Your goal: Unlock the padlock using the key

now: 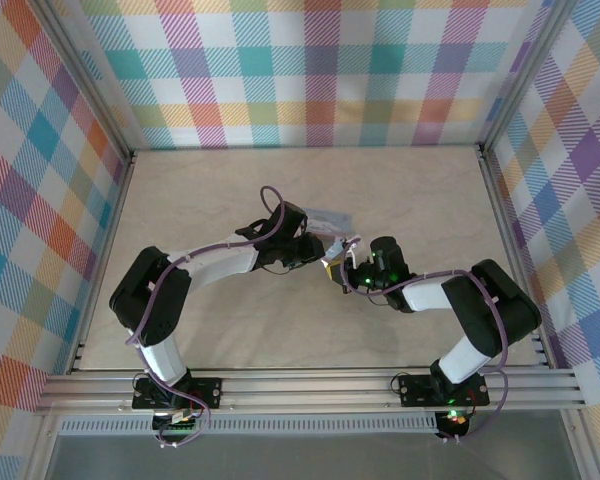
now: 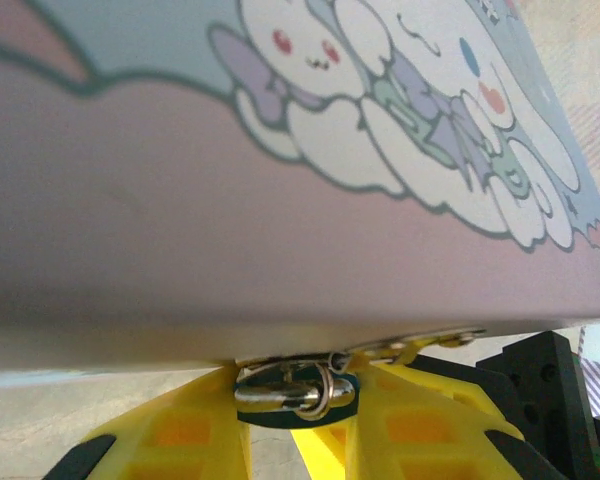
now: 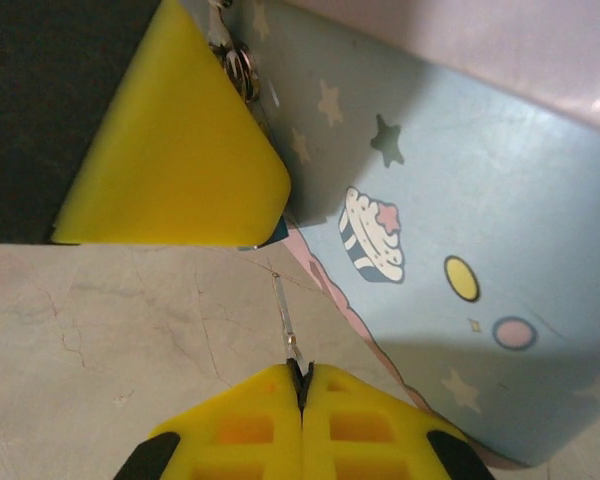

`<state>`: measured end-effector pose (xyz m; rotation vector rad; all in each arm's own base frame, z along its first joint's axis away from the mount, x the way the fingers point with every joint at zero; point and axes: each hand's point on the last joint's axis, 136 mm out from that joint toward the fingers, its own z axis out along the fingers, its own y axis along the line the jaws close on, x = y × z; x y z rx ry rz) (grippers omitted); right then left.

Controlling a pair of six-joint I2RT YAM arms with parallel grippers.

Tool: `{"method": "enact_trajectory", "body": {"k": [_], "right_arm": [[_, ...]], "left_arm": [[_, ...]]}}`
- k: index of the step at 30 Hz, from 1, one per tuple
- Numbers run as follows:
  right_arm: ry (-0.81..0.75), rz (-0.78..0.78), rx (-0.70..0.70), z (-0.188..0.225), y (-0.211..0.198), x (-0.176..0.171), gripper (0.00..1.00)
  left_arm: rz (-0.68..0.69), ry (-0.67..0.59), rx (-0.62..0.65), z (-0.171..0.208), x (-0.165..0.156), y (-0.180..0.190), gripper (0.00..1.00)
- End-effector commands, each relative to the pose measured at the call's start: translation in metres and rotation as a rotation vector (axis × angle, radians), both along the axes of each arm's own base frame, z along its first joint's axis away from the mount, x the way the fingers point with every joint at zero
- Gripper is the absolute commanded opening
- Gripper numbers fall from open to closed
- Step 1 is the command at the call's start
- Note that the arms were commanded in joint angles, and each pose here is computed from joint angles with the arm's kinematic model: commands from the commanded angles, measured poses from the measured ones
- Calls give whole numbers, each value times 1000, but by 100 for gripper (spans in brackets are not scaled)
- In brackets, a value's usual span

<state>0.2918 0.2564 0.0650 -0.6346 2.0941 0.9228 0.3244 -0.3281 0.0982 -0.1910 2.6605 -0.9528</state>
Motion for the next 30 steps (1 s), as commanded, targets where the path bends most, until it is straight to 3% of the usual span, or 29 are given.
{"method": "enact_trajectory", "body": {"k": [1,30], "right_arm": [[-44,16,47,17,4,3,2],[-86,14,108,27,13,17,2]], "left_arm": [[-21,-59,-63,35,1,-12,8],[-33,-48,-79,37,0,-18,8]]}}
